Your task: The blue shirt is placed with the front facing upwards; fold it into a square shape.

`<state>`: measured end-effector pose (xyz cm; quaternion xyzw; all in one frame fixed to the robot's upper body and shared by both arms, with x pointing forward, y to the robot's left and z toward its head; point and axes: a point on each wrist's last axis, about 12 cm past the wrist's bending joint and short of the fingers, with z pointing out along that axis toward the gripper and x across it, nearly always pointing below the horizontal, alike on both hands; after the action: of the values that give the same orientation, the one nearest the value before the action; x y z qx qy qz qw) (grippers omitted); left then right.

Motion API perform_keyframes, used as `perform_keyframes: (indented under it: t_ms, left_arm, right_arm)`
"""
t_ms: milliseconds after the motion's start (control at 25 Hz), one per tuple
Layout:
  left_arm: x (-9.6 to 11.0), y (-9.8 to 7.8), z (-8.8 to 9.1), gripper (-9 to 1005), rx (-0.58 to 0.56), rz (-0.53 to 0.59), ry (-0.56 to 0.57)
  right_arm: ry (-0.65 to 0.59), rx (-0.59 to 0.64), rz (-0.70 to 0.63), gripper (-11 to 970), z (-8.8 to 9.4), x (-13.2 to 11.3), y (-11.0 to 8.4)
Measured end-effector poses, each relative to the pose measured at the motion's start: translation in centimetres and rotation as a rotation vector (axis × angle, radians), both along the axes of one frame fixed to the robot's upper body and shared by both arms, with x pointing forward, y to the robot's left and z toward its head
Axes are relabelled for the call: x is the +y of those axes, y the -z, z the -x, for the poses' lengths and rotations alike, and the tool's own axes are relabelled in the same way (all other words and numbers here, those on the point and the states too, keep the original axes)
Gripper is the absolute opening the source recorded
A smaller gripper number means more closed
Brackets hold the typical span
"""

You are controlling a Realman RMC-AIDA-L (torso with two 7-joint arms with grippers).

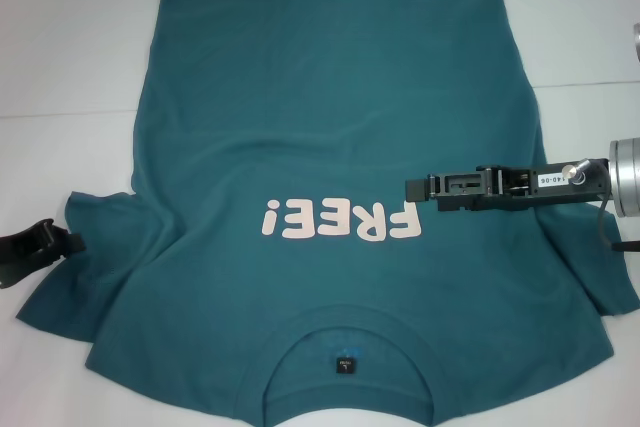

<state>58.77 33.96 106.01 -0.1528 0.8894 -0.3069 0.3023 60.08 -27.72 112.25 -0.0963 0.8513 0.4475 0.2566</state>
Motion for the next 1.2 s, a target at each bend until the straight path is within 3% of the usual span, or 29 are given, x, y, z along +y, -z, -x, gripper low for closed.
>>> perform_keyframes:
  t_ms: [240,440,840,1200]
  left_arm:
    - [0.0,-0.3,0.1,29,0.005,0.028,0.014]
    - [0.6,-1.1,0.3,-1,-0.006,0.103,0.01]
    - [0.7,-2.2,0.5,8,-0.033,0.194,0.037]
    - [1.9,-4.4,-0.2,16,-0.056,0.193,0.055]
  right_arm:
    - [0.003,0.001,0.0,933,0.1,-0.1,0.1]
    - [0.005,0.002,0.0,933,0.1,-0.2,0.1]
    - [0.006,0.003,0.001,932,0.2,-0.3,0.2]
    - [0.002,0.005,-0.002,931,0.3,-0.3,0.3]
